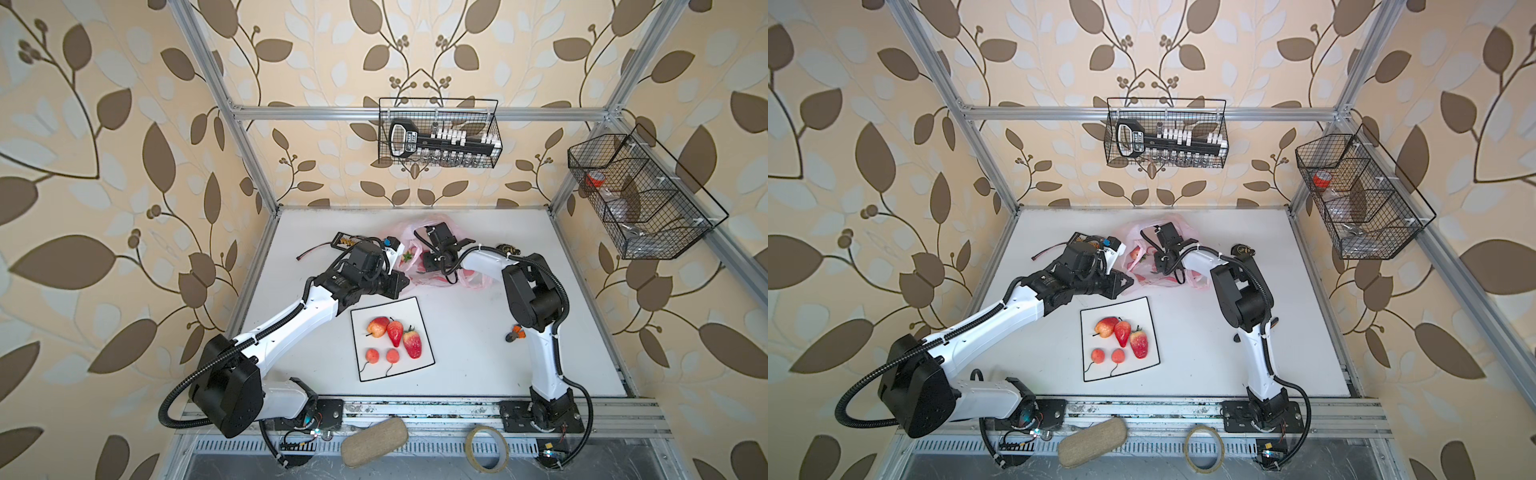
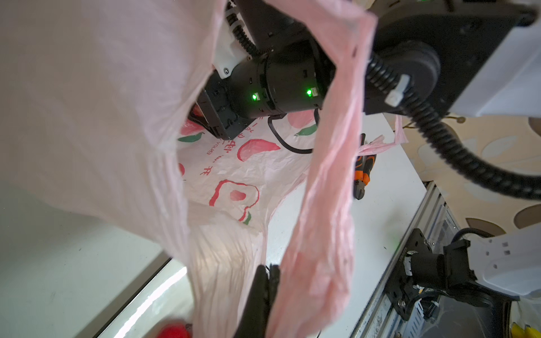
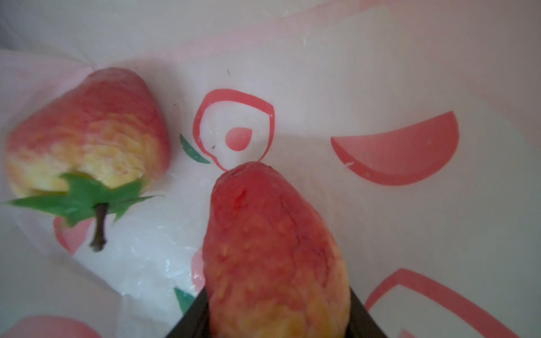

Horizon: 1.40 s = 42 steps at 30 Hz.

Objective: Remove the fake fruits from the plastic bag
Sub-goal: 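Lift the strawberry up out of the bag with the right gripper, then carry the strawberry over the white tray with the right gripper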

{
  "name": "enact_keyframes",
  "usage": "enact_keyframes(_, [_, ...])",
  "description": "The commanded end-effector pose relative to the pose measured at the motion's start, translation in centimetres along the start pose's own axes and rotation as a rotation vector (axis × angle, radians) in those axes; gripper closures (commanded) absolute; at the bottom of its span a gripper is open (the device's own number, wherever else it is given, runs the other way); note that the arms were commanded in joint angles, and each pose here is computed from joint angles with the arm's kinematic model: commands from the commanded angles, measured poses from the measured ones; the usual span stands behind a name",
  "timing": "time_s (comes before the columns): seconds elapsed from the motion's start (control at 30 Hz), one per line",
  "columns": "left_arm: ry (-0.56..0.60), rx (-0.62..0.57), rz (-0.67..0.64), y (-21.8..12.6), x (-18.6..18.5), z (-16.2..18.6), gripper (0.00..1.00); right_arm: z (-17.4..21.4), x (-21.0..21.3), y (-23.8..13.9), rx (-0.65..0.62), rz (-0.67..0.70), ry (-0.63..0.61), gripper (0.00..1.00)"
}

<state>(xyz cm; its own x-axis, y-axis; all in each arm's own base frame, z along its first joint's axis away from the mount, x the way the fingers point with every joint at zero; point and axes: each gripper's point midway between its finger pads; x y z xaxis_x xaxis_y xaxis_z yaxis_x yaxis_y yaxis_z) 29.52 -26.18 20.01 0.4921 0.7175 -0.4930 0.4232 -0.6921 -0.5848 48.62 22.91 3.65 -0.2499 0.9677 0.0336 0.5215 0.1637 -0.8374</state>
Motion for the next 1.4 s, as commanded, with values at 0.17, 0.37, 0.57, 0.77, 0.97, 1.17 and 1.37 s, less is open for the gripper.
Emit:
enact_keyframes(0.17, [0.032,-0.055,0.007,-0.5,-1.1,-2.2,1.00,-2.4,0.7,-4.3,-0.101,-0.056,0.042,0.69])
enact_keyframes(0.37, [0.014,-0.079,-0.048,-0.5,-0.2,-2.7,1.00,-2.1,1.2,-6.2,-0.114,-0.097,0.022,0.69])
enact_keyframes(0.57, [-0.013,-0.128,-0.134,-0.4,1.2,-4.3,1.00,-0.1,2.2,-8.1,-0.061,-0.183,0.055,0.69])
enact_keyframes(0.77, [-0.036,-0.146,-0.107,0.5,0.7,-5.9,1.00,2.7,2.8,-7.6,0.012,-0.211,0.204,0.69])
enact_keyframes(0.97, [-0.056,-0.139,-0.149,1.5,1.6,-7.2,1.00,3.0,4.1,-8.7,-0.013,-0.233,0.149,0.69])
enact_keyframes(1.17, [-0.114,-0.124,-0.160,2.0,3.2,-7.2,1.00,2.2,4.0,-12.7,-0.109,-0.267,0.048,0.69])
enact_keyframes(1.37, [-0.152,-0.142,-0.147,2.0,3.5,-7.3,1.00,4.7,5.9,-16.4,-0.165,-0.359,-0.110,0.68])
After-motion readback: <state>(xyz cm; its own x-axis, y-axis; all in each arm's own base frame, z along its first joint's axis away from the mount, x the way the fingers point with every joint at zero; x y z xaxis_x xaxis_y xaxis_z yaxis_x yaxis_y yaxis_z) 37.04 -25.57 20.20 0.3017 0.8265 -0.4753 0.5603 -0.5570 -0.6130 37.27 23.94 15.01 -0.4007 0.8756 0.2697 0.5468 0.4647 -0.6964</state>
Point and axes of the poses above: each gripper's point midway between its finger pads, its own y axis out along the fingers, its own x axis along the line the jaws close on, z = x × y, and after that the axes turned 2 degrees about -y, right-handed
